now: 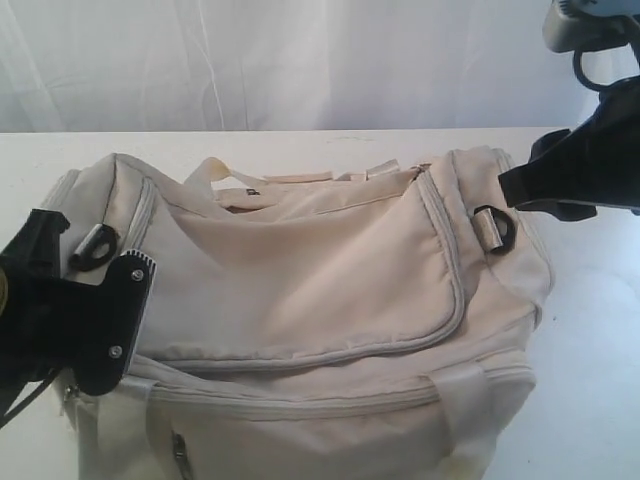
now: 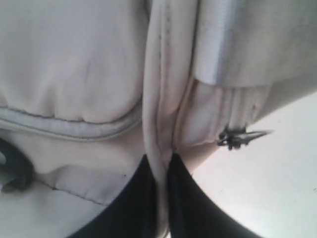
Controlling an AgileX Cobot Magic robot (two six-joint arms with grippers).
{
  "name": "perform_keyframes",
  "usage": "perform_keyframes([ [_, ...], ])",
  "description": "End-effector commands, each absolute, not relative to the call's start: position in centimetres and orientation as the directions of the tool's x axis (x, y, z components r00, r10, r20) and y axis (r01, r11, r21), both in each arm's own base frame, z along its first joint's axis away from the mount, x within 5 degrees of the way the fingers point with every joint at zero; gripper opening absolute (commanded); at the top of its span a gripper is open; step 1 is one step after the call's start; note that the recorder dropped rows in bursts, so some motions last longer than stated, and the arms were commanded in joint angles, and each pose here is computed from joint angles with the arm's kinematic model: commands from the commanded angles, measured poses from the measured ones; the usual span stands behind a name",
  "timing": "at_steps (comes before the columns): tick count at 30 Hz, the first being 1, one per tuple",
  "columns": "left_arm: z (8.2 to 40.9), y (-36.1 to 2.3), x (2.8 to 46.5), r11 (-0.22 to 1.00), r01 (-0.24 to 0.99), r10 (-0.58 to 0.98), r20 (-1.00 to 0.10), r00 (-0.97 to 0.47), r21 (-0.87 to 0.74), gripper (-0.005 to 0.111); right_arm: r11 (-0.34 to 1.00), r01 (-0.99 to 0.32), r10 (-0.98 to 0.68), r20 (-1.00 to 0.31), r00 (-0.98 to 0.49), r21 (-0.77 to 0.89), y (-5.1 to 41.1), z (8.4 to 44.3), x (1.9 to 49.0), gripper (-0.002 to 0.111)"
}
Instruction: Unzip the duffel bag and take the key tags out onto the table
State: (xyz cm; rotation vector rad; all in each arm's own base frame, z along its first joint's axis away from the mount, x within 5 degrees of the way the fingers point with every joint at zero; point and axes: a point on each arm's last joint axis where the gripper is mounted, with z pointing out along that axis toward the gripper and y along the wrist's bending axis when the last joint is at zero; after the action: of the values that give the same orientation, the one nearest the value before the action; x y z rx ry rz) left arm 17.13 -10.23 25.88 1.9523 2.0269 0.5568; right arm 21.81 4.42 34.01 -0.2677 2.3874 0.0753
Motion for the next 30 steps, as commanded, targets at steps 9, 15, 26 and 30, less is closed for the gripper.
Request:
perform_keyframes([
  [9,27.0,-9.1,16.8,0.134,0.836,0.984,0.026,-0.174,0.531,0.017,0.977,-0.211,-0.167,-0.712,-0.682,-0.027,4.3,34.2,22.1,0.049],
  [15,28.0,-8.9,15.8,0.203,0.824,0.979,-0.088,-0.184,0.529,0.062,0.981,-0.190,-0.148,-0.749,-0.646,-0.030,4.6,33.6,24.0,0.049],
  [26,33.9,-8.6,14.8,0.736,0.563,0.661,-0.575,-0.482,0.375,0.064,0.970,-0.219,-0.086,-0.707,-0.702,0.100,5.1,33.6,31.5,0.049],
  [30,33.3,-9.3,14.6,0.778,0.571,0.600,-0.575,-0.556,0.261,0.058,0.930,-0.300,-0.077,-0.687,-0.723,0.211,6.7,33.4,34.6,0.049],
])
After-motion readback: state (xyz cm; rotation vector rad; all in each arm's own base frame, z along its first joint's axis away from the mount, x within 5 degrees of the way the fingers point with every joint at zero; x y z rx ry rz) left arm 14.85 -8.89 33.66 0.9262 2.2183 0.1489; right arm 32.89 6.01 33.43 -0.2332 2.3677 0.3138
